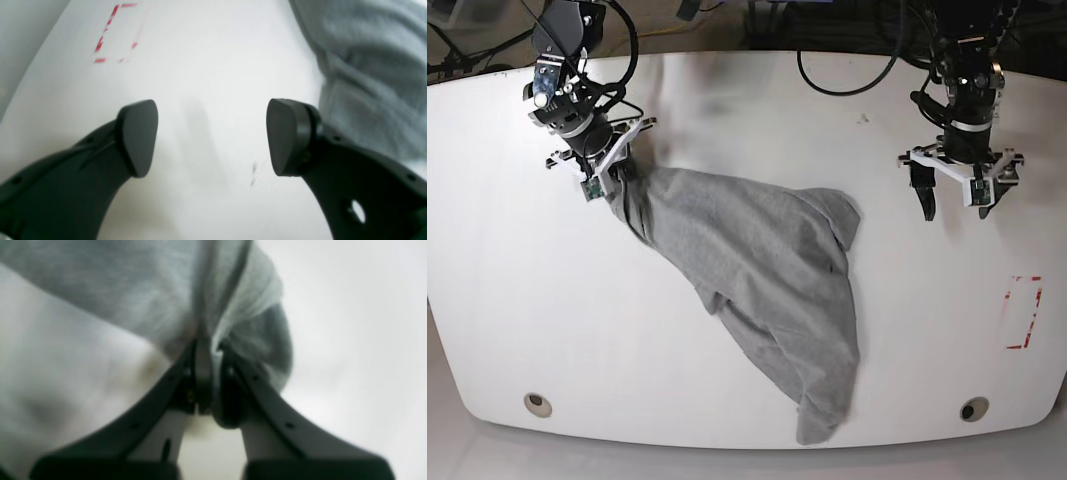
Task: Fold the T-shirt properly
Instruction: 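Reach the left gripper down and grasp the shirt's opposite edge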
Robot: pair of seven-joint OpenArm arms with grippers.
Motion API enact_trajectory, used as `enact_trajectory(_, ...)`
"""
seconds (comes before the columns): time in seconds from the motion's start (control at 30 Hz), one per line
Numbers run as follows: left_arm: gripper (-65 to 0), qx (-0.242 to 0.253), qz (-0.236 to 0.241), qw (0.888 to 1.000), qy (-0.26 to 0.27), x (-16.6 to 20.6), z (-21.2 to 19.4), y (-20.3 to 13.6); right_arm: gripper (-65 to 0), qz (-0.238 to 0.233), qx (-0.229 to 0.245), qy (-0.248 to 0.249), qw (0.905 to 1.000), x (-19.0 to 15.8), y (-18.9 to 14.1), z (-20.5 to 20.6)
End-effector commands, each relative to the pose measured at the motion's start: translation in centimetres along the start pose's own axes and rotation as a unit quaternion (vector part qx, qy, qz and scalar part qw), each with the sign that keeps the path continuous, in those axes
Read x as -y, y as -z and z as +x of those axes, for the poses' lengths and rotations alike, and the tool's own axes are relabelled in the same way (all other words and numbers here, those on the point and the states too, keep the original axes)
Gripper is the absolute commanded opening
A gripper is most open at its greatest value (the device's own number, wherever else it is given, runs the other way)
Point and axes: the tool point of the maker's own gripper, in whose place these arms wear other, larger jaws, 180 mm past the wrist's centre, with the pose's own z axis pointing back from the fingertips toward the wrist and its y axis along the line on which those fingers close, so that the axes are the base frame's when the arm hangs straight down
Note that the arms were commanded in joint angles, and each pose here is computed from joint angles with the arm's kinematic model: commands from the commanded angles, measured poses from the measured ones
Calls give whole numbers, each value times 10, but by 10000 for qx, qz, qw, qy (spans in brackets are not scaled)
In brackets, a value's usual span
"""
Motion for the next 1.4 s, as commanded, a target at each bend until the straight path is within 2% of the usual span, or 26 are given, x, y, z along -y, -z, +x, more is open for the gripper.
enact_trajectory(0.0, -176, 49, 45, 9999, -82, 0, 10, 6, -650, -92, 292, -264, 9992, 3, -20, 14)
enact_trajectory(0.13, -176, -130, 36, 9995, -299, 5, 12, 20, -650, -93, 92, -476, 9988, 0, -44, -6)
enact_trajectory(0.27, -175, -224, -17, 9985, -489, 13, 13, 32, -650, -119, -118, -538, 9984, 5, -53, -24)
enact_trajectory(0.47, -174, -456, -606, 9955, -564, 60, 11, 64, -650, -448, -198, -407, 9980, 26, -64, -32)
enact_trajectory(0.6, -174, -506, -1036, 9912, -648, 94, 15, 80, -650, -469, -197, -408, 9979, 28, -64, -32)
enact_trajectory(0.77, -174, -674, -1606, 9756, -1337, 130, 17, 103, -650, -431, -172, -426, 9980, 25, -62, -29)
enact_trajectory(1.0, -175, -1016, -2295, 9491, -1905, 180, 13, 125, -650, -425, -155, -425, 9981, 25, -62, -28)
enact_trajectory(1.27, -182, -1197, -2720, 9329, -2036, 233, -6, 135, -650, -419, -148, -414, 9982, 24, -61, -28)
enact_trajectory(1.37, -269, -1277, -2687, 9306, -2133, 243, -19, 136, -650, -426, -148, -411, 9981, 25, -62, -28)
